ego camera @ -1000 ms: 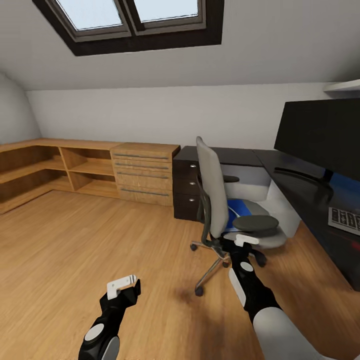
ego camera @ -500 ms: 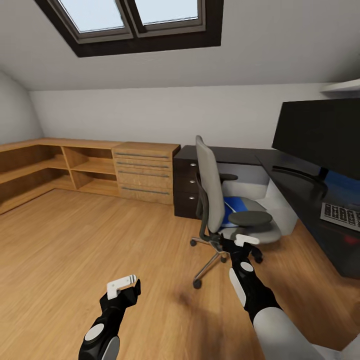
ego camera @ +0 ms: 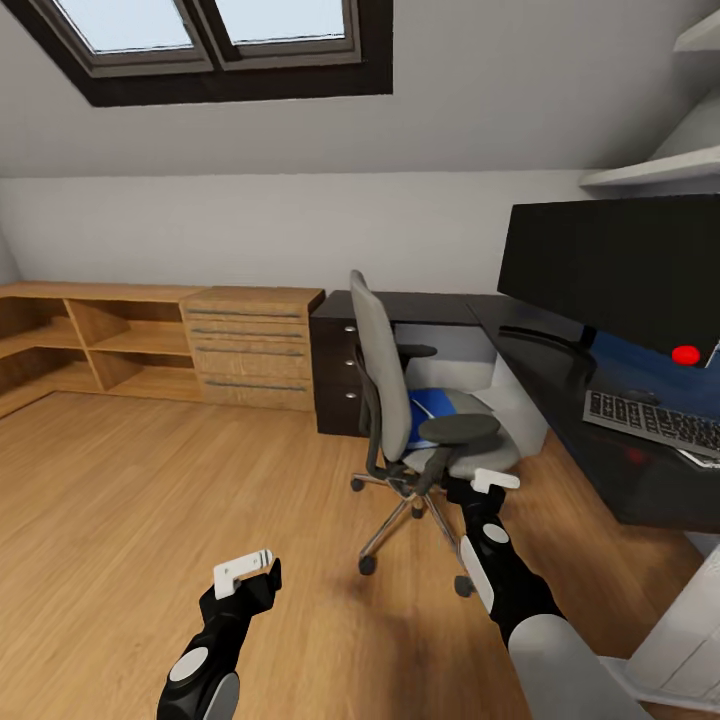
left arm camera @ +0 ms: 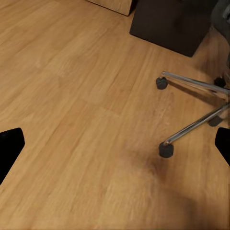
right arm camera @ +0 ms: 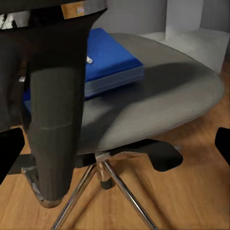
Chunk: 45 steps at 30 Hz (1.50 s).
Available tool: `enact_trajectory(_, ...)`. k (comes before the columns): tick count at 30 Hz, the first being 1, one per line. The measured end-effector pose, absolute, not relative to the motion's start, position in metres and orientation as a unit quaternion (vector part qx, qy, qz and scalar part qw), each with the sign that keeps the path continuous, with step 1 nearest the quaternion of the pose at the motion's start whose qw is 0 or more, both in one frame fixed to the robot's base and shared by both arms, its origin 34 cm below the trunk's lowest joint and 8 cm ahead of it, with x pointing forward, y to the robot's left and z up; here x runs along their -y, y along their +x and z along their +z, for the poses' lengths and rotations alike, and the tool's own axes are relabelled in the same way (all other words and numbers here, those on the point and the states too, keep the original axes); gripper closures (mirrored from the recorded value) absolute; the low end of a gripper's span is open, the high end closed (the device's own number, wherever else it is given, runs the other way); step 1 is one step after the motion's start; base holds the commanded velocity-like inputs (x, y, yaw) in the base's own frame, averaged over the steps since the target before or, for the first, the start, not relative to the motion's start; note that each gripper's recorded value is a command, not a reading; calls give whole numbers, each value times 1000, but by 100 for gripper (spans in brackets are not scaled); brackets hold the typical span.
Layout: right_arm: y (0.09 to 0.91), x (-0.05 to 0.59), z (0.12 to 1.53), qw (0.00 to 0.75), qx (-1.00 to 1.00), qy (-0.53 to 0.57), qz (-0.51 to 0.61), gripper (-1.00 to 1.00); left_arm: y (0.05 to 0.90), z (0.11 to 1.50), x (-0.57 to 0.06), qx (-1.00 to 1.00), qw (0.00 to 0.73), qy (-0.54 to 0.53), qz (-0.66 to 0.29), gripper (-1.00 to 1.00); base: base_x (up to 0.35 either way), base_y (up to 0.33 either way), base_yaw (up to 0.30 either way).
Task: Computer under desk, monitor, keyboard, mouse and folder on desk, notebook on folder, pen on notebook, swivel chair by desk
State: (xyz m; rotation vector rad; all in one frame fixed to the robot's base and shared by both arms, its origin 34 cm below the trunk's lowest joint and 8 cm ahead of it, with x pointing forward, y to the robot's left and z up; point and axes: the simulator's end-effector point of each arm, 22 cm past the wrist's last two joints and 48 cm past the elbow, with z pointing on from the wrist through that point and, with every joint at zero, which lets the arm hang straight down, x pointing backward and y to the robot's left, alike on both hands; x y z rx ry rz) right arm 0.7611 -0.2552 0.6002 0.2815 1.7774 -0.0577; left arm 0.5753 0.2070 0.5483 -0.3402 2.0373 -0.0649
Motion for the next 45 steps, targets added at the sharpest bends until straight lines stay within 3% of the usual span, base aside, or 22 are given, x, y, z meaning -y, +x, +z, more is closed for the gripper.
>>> enact_trajectory(20,761,255,601,622,-773,121,-26,-100,575,548,-207,-847,512,-141,-27,-100,-124,0,-19)
enact_trajectory(45,761,254,600,621,-774,124,-25,-100,576,551,-208,-845,515,-143,-27,-100,39,-4,0)
